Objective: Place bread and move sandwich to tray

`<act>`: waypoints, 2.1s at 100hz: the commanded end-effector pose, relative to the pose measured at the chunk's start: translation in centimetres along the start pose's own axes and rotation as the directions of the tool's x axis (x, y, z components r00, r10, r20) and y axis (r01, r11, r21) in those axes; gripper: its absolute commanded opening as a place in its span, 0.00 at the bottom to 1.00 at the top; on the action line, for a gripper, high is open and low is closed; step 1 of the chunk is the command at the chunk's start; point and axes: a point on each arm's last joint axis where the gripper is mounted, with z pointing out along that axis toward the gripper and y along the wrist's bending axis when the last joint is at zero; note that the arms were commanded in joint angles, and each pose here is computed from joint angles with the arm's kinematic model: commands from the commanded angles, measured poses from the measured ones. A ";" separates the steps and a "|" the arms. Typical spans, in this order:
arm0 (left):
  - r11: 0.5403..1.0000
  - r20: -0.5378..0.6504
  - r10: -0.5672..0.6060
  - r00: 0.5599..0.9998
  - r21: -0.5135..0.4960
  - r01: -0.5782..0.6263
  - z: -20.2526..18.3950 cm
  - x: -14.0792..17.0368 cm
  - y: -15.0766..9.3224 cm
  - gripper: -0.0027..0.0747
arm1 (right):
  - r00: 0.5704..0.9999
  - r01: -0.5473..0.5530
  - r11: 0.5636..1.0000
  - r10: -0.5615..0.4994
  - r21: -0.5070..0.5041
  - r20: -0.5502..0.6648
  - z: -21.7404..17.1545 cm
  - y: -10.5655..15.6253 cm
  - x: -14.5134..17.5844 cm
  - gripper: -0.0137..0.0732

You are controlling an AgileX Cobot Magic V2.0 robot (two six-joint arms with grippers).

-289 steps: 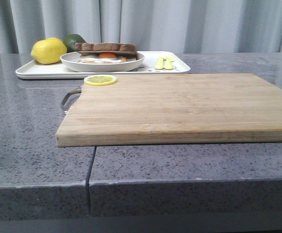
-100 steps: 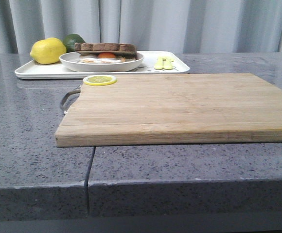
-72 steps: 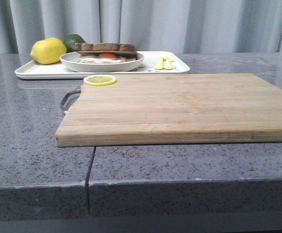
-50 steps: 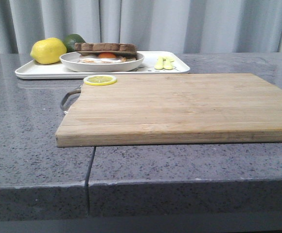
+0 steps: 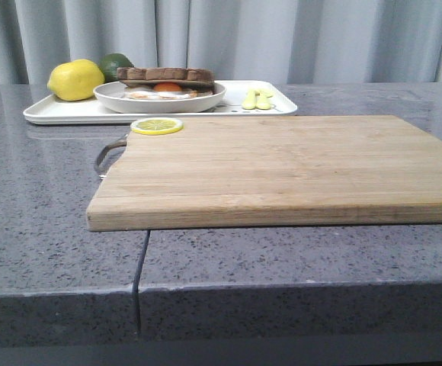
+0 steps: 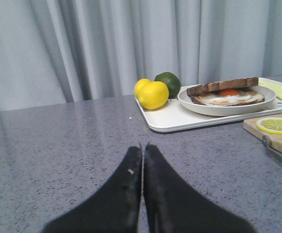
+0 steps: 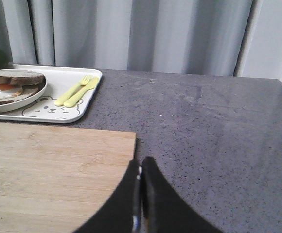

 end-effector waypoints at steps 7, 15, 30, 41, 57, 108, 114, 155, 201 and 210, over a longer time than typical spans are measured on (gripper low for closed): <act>0.999 0.100 0.012 0.995 -0.036 -0.008 -0.6 -0.9 0.2 0.01 | 0.995 0.003 1.000 -0.005 0.018 0.096 -0.2 -0.1 -1.6 0.08; 0.999 0.101 0.013 0.995 -0.042 -0.009 -0.8 -0.4 0.2 0.01 | 0.995 0.003 1.000 -0.005 0.018 0.096 -0.2 -0.1 -1.6 0.08; 0.999 0.098 0.013 0.995 -0.043 -0.009 -0.9 0.4 0.2 0.01 | 0.995 0.003 1.000 -0.005 0.018 0.096 -0.2 -0.1 -1.6 0.08; 0.999 0.086 0.012 0.996 -0.043 -0.009 -1.1 0.8 0.1 0.01 | 0.995 0.003 1.000 -0.005 0.018 0.096 -0.2 -0.1 -1.6 0.08; 0.999 0.071 0.024 0.997 -0.043 -0.021 -1.1 1.0 0.1 0.01 | 0.995 0.003 1.000 -0.005 0.018 0.096 -0.2 -0.1 -1.6 0.08; 0.999 0.070 0.017 0.997 -0.043 -0.014 -1.1 1.0 0.1 0.01 | 0.995 0.003 1.000 -0.005 0.018 0.096 -0.2 -0.1 -1.6 0.08; 0.999 0.070 0.017 0.997 -0.043 -0.014 -1.1 1.0 0.1 0.01 | 0.995 0.003 1.000 -0.005 0.018 0.096 -0.2 -0.1 -1.6 0.08; 0.999 0.070 0.017 0.997 -0.043 -0.014 -1.1 1.0 0.1 0.01 | 0.995 0.003 1.000 -0.005 0.018 0.096 -0.2 -0.1 -1.6 0.08; 0.999 0.070 0.017 0.997 -0.043 -0.014 -1.1 1.0 0.1 0.01 | 0.988 0.053 0.997 -0.059 0.047 0.146 -0.9 -0.4 2.6 0.08; 0.999 0.070 0.017 0.997 -0.043 -0.014 -1.1 1.0 0.1 0.01 | 0.987 0.035 0.998 -0.041 0.045 0.157 -1.5 -0.3 4.2 0.08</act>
